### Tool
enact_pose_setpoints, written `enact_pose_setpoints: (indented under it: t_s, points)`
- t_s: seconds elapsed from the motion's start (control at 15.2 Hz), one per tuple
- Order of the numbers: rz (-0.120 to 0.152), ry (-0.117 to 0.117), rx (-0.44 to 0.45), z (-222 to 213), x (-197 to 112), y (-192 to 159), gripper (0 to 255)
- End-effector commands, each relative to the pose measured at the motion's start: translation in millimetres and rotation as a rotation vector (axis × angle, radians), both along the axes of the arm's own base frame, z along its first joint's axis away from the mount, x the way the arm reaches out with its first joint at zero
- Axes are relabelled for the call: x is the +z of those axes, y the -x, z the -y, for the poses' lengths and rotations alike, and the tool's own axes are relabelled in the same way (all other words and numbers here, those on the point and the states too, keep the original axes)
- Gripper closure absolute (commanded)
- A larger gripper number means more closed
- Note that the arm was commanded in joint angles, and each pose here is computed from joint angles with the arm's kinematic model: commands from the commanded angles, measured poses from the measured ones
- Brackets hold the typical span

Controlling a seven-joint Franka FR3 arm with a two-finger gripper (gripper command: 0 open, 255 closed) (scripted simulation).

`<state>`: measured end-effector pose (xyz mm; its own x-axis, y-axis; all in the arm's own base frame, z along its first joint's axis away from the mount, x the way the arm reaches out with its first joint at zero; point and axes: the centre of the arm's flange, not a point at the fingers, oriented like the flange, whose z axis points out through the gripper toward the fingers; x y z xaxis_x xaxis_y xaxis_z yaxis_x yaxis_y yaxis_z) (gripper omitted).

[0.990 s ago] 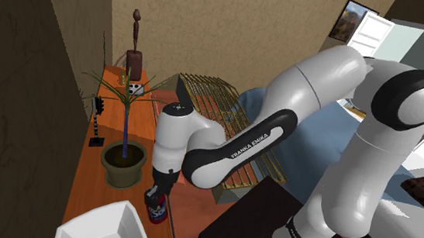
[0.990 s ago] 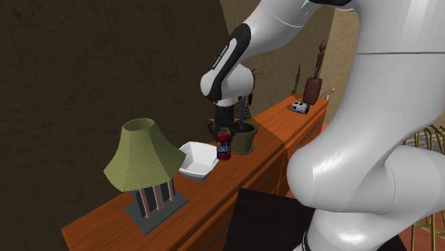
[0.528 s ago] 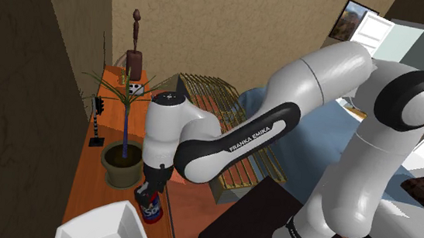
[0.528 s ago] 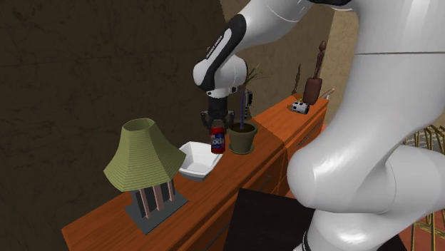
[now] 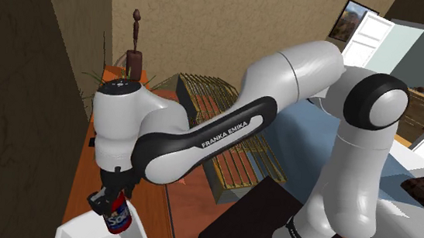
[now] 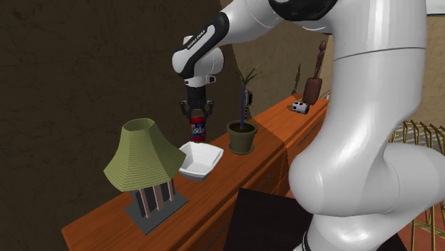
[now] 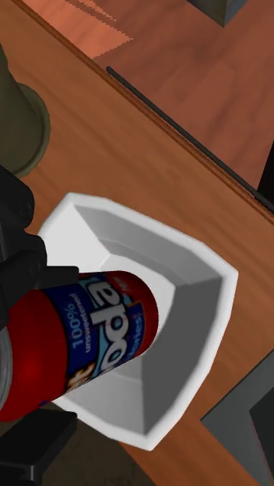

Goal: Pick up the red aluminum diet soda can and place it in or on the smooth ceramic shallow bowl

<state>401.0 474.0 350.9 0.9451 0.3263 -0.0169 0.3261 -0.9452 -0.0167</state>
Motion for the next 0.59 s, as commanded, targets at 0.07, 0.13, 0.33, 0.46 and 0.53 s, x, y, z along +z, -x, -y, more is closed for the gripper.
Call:
enact_pose_setpoints:
  t_s: [0.07, 0.13, 0.33, 0.46, 0.53]
  points:
    - [0.001, 0.001, -0.002, -27.1, 2.5, -6.8, 255]
    - [0.001, 0.001, -0.002, -27.1, -2.8, -6.8, 255]
    - [0.001, 0.001, -0.002, -27.1, -18.6, -6.8, 255]
    - [0.001, 0.001, -0.002, -27.1, -29.2, -6.8, 255]
    - [0.001, 0.001, -0.002, -27.1, -34.5, -6.8, 255]
